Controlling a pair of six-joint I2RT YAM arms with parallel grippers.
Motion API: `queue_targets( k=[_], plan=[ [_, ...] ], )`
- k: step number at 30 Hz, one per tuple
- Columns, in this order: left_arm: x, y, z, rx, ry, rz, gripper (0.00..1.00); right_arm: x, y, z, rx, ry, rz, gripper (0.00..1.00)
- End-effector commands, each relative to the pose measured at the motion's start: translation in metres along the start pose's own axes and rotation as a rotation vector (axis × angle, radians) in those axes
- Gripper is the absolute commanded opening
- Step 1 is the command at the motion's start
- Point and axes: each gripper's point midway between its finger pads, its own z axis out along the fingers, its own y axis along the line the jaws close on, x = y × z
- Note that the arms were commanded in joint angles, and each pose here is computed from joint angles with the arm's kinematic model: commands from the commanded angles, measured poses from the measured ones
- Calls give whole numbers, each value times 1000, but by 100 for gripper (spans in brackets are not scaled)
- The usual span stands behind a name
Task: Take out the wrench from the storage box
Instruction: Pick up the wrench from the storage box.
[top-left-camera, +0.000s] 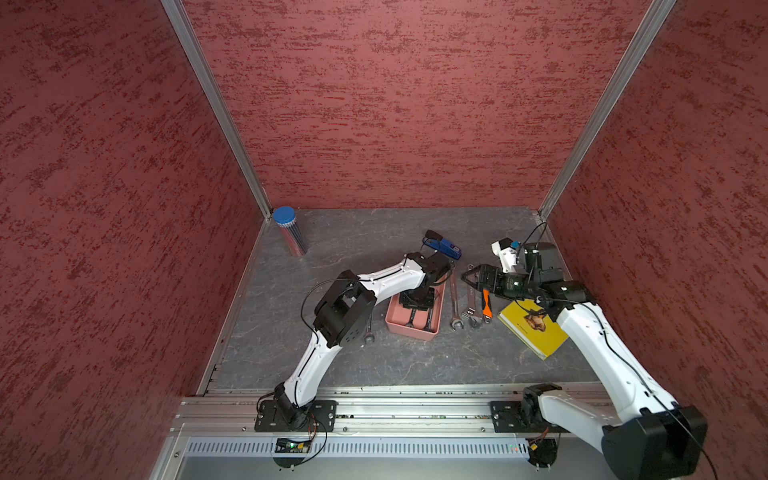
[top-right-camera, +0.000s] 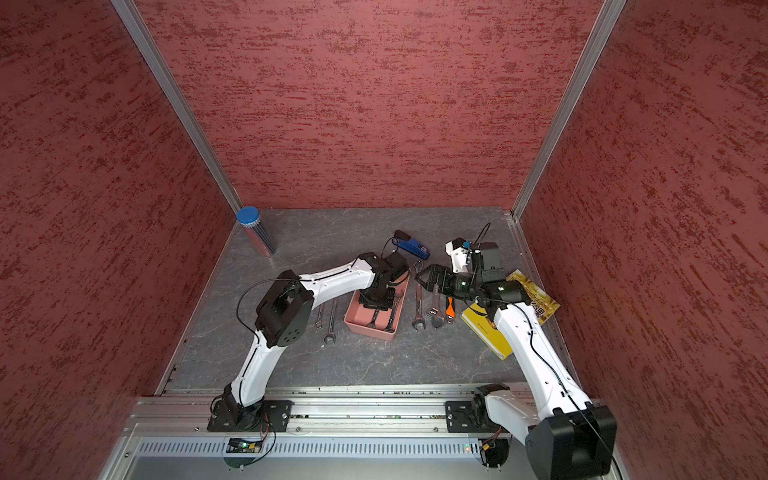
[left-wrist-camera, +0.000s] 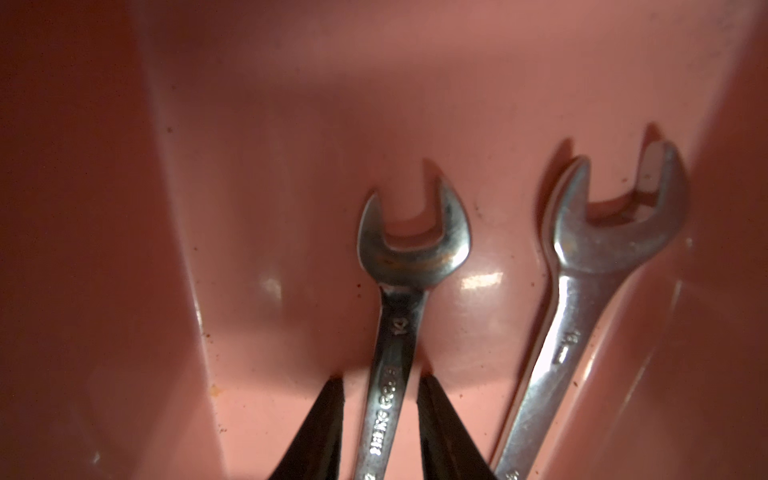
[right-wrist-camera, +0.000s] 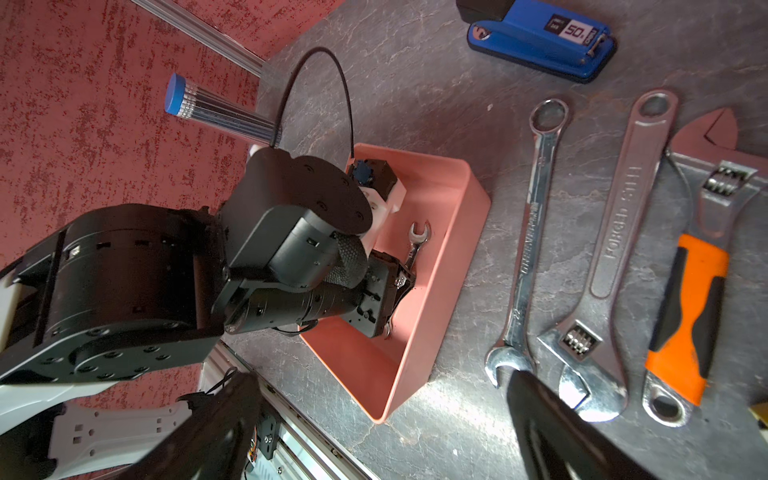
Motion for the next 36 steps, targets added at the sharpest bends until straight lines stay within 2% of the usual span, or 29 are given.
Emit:
queue_targets(
  k=[1, 6, 11, 24, 36],
  plan=[
    [23, 13, 36, -75, 100, 14, 27, -3, 2, -1, -19, -13, -14, 99],
    [27, 17, 39, -90, 118, 20, 5, -3, 2, -1, -20, -12, -12, 98],
    [16, 16, 23, -82, 83, 17, 4, -1, 1, 0, -21, -11, -8, 98],
    [-20, 14, -46, -33, -79, -8, 5, -3, 2, -2, -17, -18, -7, 98],
    [-31, 18, -92, -15, -121, -28, 6, -4, 2, -3, -15, -23, -6, 98]
  ],
)
